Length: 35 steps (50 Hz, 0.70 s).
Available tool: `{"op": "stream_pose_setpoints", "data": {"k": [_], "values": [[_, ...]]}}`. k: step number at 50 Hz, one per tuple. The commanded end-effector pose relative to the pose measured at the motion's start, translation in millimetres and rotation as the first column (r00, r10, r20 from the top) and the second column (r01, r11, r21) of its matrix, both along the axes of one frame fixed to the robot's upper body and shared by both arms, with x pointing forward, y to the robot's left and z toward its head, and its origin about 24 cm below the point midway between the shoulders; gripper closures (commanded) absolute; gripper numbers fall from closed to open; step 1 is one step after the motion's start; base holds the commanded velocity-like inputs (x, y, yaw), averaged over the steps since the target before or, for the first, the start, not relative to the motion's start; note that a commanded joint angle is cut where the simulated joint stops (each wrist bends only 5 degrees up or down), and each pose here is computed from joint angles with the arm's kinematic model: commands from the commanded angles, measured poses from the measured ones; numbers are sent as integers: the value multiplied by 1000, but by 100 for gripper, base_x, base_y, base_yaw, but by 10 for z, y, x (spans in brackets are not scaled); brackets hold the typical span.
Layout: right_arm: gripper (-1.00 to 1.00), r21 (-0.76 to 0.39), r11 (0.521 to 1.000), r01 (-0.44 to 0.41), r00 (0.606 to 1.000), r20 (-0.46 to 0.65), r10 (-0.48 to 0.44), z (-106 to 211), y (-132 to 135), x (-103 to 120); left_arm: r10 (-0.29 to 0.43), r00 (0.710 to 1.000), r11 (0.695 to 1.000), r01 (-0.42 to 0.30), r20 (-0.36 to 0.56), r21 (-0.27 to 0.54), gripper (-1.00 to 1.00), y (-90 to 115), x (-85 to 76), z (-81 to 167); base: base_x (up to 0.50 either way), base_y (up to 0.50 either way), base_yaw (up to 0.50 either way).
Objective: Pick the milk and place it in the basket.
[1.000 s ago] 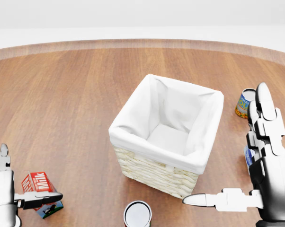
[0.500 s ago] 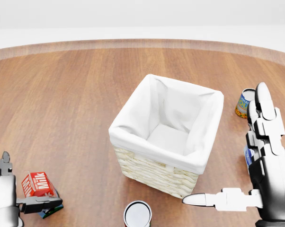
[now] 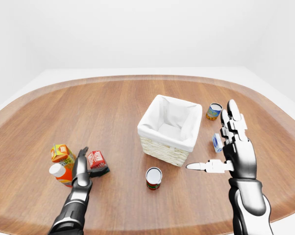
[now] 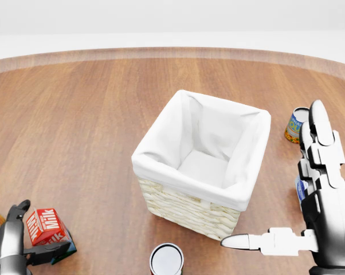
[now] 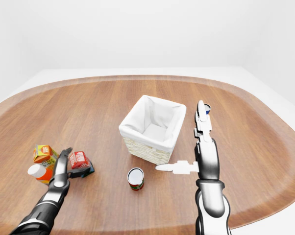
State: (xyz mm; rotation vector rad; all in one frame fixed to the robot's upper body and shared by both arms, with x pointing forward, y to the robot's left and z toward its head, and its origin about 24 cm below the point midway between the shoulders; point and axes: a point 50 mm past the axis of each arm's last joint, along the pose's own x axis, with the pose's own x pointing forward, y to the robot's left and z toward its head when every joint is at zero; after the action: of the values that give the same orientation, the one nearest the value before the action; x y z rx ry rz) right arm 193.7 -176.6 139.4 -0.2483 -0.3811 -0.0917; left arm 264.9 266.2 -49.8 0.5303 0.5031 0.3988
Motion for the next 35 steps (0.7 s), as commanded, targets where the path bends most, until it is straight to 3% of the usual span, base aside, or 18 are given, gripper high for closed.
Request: {"op": "stream_pose_setpoints", "data": {"k": [1,6,9,18,26,35], "values": [[-100,0,1000,1,1000,1,-1,-2,-2,2,-31,999,994,28,-31,-106,100,-29,-55,-76,0,0,0],[-100,0,1000,1,1000,0,-1,-4,-2,2,-35,999,993,32,-25,-112,100,-39,-40,-67,0,0,0],[-100,0,1000,2,1000,0,-2,-7,-2,2,-14,999,999,12,-46,-46,100,-3,-83,-94,0,0,0],[-100,0,1000,2,1000,0,-2,-10,-2,1,-41,999,991,38,-22,-125,100,-27,-58,-65,0,0,0],[-100,-1,1000,1,1000,-1,-1,-7,4,-1,-71,993,977,87,90,-195,100,-35,10,111,0,0,0],[-100,-3,1000,-6,1000,-4,6,-12,22,-2,-65,988,987,84,140,-134,100,15,69,247,0,0,0]]}}
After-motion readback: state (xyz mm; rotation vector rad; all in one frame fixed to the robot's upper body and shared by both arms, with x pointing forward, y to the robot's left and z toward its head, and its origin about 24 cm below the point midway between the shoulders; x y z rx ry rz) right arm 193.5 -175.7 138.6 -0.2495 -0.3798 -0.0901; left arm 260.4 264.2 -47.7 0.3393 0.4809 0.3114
